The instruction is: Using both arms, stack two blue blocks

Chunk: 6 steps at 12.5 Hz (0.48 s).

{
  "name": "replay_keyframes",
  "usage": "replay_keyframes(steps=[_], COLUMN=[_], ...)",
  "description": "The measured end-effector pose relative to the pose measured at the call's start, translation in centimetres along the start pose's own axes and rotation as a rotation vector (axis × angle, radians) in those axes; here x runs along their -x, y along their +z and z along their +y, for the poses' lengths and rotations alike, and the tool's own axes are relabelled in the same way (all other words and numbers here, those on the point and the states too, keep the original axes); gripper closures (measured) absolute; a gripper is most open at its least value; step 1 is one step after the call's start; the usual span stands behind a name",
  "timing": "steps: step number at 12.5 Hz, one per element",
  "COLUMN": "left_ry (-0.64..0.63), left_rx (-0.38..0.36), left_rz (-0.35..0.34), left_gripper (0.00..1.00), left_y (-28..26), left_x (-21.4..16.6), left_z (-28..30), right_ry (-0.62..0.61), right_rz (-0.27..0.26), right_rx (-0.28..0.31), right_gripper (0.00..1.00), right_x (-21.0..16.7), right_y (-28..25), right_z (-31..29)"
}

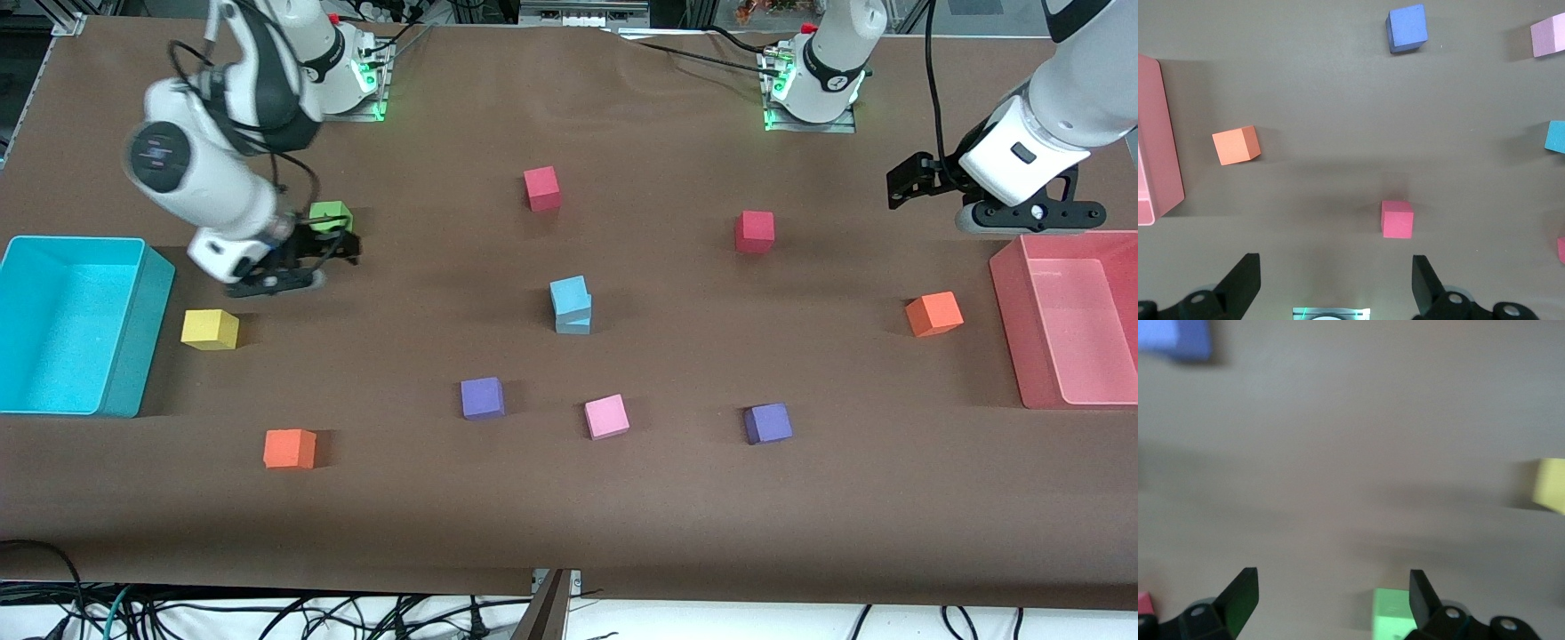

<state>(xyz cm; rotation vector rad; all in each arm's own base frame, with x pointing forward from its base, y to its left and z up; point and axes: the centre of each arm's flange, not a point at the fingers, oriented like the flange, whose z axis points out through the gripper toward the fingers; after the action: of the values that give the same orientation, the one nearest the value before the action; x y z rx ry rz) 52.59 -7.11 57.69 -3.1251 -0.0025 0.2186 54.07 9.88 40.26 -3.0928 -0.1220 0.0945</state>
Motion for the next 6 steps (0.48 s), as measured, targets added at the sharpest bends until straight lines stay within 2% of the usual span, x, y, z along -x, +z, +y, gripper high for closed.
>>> replay_keyframes(steps=[3,6], left_ry=[-0.001,0.000], left_rx=[-0.002,-0.001], left_rz=[-0.016,-0.009], left_gripper=[0.00,0.00], left_y=[0.1,-1.2], left_x=[0.2,0.4], left_z=[-0.1,-0.1], right_ry=[0.121,0.163], right_rz=[0.008,0.049], right_rx=[-0.003,0.013], right_gripper=[0.00,0.00], right_x=[-1.0,-1.1], right_y=[-9.6,-15.8], right_z=[6.9,9.6])
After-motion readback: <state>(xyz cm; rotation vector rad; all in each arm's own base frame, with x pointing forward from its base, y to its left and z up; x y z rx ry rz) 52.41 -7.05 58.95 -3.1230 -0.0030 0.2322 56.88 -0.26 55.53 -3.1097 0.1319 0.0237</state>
